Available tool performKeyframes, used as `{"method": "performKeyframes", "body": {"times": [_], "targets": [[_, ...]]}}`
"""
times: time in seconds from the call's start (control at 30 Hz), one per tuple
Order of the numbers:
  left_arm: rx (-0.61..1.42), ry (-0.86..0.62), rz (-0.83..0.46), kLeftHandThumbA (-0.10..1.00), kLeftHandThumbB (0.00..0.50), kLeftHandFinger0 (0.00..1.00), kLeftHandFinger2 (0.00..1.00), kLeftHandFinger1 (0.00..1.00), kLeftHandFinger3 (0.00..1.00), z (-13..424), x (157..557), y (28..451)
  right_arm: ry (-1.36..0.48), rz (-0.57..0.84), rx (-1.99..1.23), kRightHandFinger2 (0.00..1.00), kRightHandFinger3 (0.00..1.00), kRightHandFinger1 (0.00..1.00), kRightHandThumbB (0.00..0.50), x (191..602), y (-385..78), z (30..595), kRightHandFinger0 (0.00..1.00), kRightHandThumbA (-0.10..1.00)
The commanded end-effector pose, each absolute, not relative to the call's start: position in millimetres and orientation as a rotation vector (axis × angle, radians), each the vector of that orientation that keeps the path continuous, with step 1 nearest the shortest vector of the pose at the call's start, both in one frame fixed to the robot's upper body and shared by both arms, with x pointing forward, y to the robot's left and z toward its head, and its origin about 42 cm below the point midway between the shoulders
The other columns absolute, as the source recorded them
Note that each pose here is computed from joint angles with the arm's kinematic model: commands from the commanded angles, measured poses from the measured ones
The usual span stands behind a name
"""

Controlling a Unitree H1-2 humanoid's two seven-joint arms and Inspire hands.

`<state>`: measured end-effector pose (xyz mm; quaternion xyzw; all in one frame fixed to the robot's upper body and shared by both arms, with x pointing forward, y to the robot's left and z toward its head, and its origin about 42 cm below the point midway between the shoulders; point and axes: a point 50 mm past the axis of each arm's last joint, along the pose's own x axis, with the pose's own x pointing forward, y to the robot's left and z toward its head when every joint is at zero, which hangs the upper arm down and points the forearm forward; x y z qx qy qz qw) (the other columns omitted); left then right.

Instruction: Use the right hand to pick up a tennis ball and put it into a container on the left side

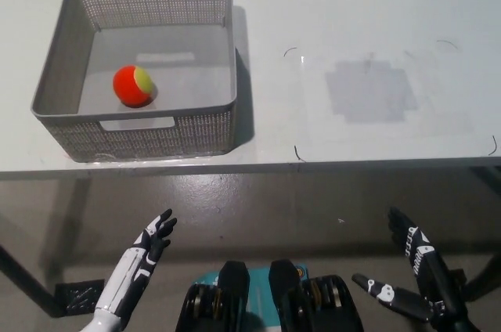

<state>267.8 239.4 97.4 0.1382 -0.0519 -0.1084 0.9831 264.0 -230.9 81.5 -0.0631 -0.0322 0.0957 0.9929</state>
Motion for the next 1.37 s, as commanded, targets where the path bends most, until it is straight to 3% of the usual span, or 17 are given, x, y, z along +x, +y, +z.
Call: {"method": "performKeyframes", "body": {"times": [0.0,0.53,0.93,1.33], "targets": [[0.264,-0.172,-0.220,1.00,0.196,1.00,1.00,1.00,1.00,104.7,266.1,235.4,-0.159,0.218,-0.097,1.00,1.00,1.00,0.285,267.0,-231.8,95.9,1.00,1.00],[0.271,-0.174,-0.227,1.00,0.188,1.00,1.00,1.00,1.00,105.0,264.8,235.2,-0.137,0.232,-0.101,1.00,1.00,1.00,0.305,270.2,-232.4,94.5,1.00,1.00],[0.273,-0.170,-0.235,1.00,0.211,1.00,1.00,1.00,1.00,104.6,262.8,234.2,-0.115,0.234,-0.132,1.00,1.00,1.00,0.303,268.7,-233.7,93.6,1.00,1.00],[0.282,-0.170,-0.238,1.00,0.184,1.00,1.00,1.00,1.00,104.4,262.4,233.1,-0.112,0.257,-0.162,1.00,1.00,1.00,0.252,271.2,-235.8,93.5,1.00,1.00]]}}
